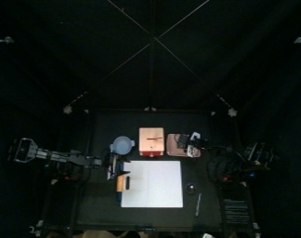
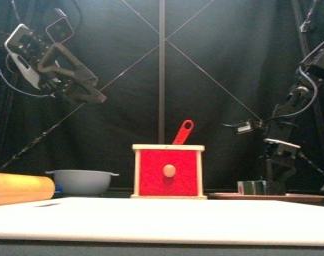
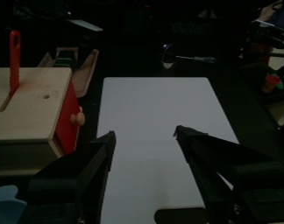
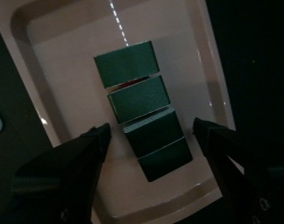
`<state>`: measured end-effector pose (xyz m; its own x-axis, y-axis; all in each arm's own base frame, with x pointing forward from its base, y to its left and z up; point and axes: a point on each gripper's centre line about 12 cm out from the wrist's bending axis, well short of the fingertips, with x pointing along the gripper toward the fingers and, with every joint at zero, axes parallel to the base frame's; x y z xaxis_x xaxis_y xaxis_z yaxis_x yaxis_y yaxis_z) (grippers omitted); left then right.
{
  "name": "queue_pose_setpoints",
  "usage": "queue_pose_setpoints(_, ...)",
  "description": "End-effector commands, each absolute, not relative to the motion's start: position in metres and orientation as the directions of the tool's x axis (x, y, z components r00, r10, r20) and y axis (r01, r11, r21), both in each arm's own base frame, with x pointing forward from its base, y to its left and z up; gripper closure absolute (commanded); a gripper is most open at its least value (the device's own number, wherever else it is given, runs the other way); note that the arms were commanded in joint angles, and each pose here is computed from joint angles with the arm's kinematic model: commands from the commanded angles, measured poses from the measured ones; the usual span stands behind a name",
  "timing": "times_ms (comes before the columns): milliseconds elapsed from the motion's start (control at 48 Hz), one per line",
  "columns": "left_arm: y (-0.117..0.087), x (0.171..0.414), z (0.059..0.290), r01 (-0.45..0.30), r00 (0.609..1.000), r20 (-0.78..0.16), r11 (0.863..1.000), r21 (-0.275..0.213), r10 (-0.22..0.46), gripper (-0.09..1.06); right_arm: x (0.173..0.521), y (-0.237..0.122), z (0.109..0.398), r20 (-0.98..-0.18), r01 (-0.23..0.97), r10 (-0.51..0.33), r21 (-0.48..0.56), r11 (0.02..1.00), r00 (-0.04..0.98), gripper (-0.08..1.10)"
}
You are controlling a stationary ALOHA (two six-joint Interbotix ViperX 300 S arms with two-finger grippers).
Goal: Place sushi on board then cut the sushi with the knife then place the pieces on the plate
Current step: Place the sushi on the board
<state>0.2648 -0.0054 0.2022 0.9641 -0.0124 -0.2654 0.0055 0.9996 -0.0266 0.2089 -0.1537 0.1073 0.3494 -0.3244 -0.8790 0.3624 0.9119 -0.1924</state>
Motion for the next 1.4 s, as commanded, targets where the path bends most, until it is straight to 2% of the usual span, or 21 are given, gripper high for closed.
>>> queue_pose_setpoints(21,-0.004,0.266,0.206,-0.002,0.968,-0.249,0.999,-0.035,-0.006,0.06,0.216,-0.160,0.113,-0.863,0.373,-0.339,-0.195,0.907,0.374,0.00)
queue_pose_setpoints(125,-0.004,0.265,0.204,-0.009,0.967,-0.255,0.999,-0.043,-0.002,0.06,0.220,-0.163,0.116,-0.855,0.374,-0.348,-0.199,0.906,0.386,0.06)
queue_pose_setpoints(333,-0.003,0.264,0.202,-0.016,0.966,-0.260,0.999,-0.052,0.002,0.06,0.222,-0.166,0.118,-0.852,0.377,-0.352,-0.202,0.904,0.387,0.35)
queue_pose_setpoints(458,-0.003,0.264,0.202,-0.016,0.966,-0.260,0.999,-0.052,0.002,0.06,0.221,-0.165,0.117,-0.859,0.387,-0.347,-0.194,0.902,0.376,0.46)
queue_pose_setpoints(625,-0.003,0.264,0.202,-0.016,0.966,-0.260,0.999,-0.052,0.002,0.06,0.223,-0.164,0.124,-0.860,0.434,-0.340,-0.158,0.887,0.380,0.46)
queue_pose_setpoints(750,-0.003,0.264,0.201,-0.016,0.964,-0.266,0.999,-0.051,0.002,0.05,0.225,-0.160,0.144,-0.856,0.488,-0.331,-0.108,0.866,0.398,0.46)
queue_pose_setpoints(875,-0.002,0.264,0.201,-0.021,0.964,-0.266,0.999,-0.047,0.008,0.06,0.226,-0.151,0.168,-0.825,0.539,-0.322,-0.025,0.842,0.464,0.46)
queue_pose_setpoints(1146,0.001,0.264,0.201,-0.032,0.964,-0.266,0.998,-0.046,0.018,0.05,0.227,-0.114,0.203,-0.749,0.524,-0.268,0.124,0.843,0.607,0.46)
queue_pose_setpoints(1396,0.003,0.264,0.201,-0.042,0.964,-0.266,0.998,-0.049,0.027,0.06,0.227,-0.082,0.210,-0.703,0.492,-0.192,0.252,0.834,0.685,0.46)
